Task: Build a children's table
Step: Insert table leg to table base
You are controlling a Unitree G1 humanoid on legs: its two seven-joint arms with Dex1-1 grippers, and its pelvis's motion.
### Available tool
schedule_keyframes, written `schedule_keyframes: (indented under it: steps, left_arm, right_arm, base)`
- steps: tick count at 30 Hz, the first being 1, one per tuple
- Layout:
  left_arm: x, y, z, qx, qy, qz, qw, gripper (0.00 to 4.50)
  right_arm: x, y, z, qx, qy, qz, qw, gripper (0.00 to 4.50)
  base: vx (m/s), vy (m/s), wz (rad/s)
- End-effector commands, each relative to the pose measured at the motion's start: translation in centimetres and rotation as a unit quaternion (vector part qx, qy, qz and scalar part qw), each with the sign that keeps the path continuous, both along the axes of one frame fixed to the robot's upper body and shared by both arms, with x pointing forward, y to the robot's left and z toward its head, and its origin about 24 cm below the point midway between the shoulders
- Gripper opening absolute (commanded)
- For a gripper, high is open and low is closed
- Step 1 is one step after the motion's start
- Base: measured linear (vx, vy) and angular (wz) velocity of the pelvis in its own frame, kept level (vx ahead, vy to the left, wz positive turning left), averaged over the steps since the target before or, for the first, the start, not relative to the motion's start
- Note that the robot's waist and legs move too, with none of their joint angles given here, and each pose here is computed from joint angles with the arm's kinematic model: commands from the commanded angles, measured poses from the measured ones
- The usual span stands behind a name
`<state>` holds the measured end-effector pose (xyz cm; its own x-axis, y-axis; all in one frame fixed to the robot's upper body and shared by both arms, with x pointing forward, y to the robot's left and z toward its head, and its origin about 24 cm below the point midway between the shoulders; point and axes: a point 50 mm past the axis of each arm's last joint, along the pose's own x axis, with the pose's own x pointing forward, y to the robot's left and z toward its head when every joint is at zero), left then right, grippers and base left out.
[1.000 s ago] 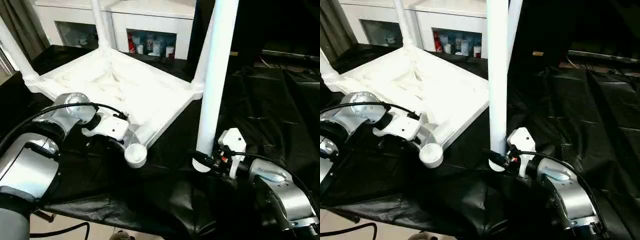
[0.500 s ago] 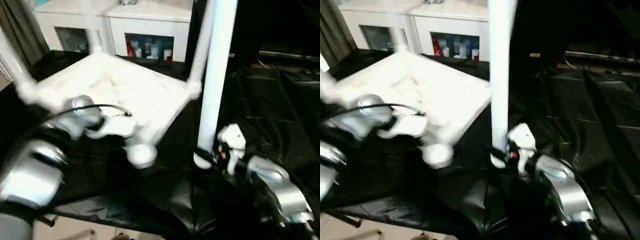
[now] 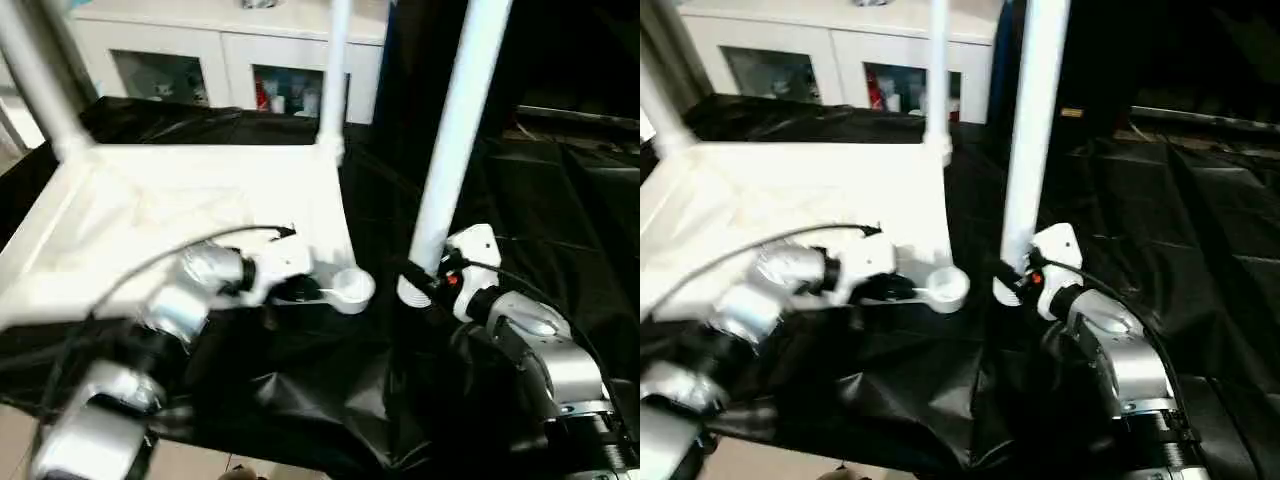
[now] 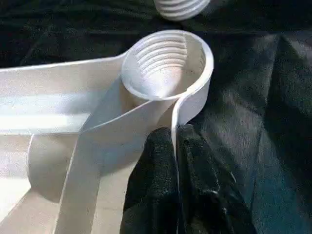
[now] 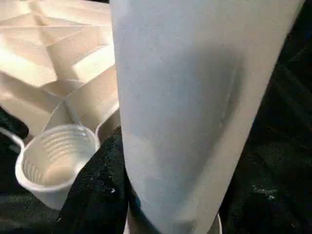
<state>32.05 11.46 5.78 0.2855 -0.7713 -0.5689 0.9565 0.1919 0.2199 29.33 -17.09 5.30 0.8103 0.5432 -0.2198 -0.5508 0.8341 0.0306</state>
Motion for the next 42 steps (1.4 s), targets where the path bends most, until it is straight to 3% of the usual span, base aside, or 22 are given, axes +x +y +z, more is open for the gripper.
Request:
schedule_keyframes:
  steps: [1, 5, 7, 10, 13, 18, 26, 28, 33, 34, 36, 40, 42]
  left_arm:
    - [-0.5, 0.1, -1.7, 0.009, 0.022, 0.026, 0.999, 0.02]
    - [-0.9, -0.8, -1.0, -0.029, -0.007, -0.009, 1.0, 0.02]
    - [-1.1, -1.0, -0.6, -0.044, -0.021, -0.029, 0.998, 0.59]
    - [-1.1, -1.0, -0.5, -0.057, -0.016, -0.032, 0.998, 0.64]
    - [-0.4, -0.1, 0.3, -0.072, -0.035, 0.012, 0.997, 1.02]
    - [-0.2, 0.5, 0.7, -0.075, -0.031, 0.012, 0.997, 1.0]
    - [-0.3, 1.8, 0.5, -0.027, -0.015, -0.011, 0.999, 1.0]
    - [-0.2, 2.6, 0.3, -0.007, 0.001, 0.001, 1.0, 1.0]
    - [0.3, 2.9, 0.3, -0.011, -0.007, 0.028, 1.0, 1.0]
    - [0.4, 2.8, 0.3, -0.017, -0.007, 0.033, 0.999, 0.65]
    - [0.4, 2.7, 0.4, -0.023, -0.005, 0.032, 0.999, 0.65]
    - [0.5, 2.4, 0.3, -0.031, -0.001, 0.032, 0.999, 0.24]
    - [0.3, 2.4, 0.0, -0.019, 0.01, 0.019, 1.0, 0.13]
  right_arm:
    - [0.5, -0.3, 0.7, 0.005, -0.007, -0.01, 1.0, 1.91]
    - [0.7, -0.3, 0.8, 0.012, -0.004, -0.011, 1.0, 1.91]
    - [0.8, -0.2, 0.9, 0.013, -0.005, -0.009, 1.0, 1.91]
    - [0.9, -0.2, 1.0, 0.012, -0.006, -0.007, 1.0, 1.91]
    - [0.9, -0.2, 1.2, 0.017, -0.007, -0.007, 1.0, 1.91]
    - [0.8, -0.1, 1.2, 0.018, -0.005, -0.002, 1.0, 1.91]
    - [0.9, -0.1, 1.3, 0.017, -0.005, 0.0, 1.0, 1.91]
    - [0.9, 0.1, 1.3, 0.017, -0.006, 0.002, 1.0, 1.91]
    - [0.7, 0.4, 1.0, 0.021, -0.002, 0.008, 1.0, 1.91]
    - [0.6, 0.4, 0.9, 0.021, -0.001, 0.01, 1.0, 1.91]
    - [0.6, 0.5, 0.9, 0.021, 0.0, 0.012, 1.0, 1.91]
    - [0.6, 0.7, 0.9, 0.022, 0.001, 0.015, 1.0, 1.91]
    - [0.9, 1.2, 1.8, 0.048, -0.007, 0.022, 0.999, 1.91]
  base:
    - [0.0, 0.0, 0.0]
    - [0.0, 0.0, 0.0]
    - [0.0, 0.0, 0.0]
    - [0.0, 0.0, 0.0]
    - [0.0, 0.0, 0.0]
    - [0.0, 0.0, 0.0]
    - [0.0, 0.0, 0.0]
    - [0.0, 0.0, 0.0]
    - [0.0, 0.0, 0.0]
    - [0.0, 0.0, 0.0]
    - [0.0, 0.0, 0.0]
    - [0.0, 0.0, 0.0]
    - [0.0, 0.0, 0.0]
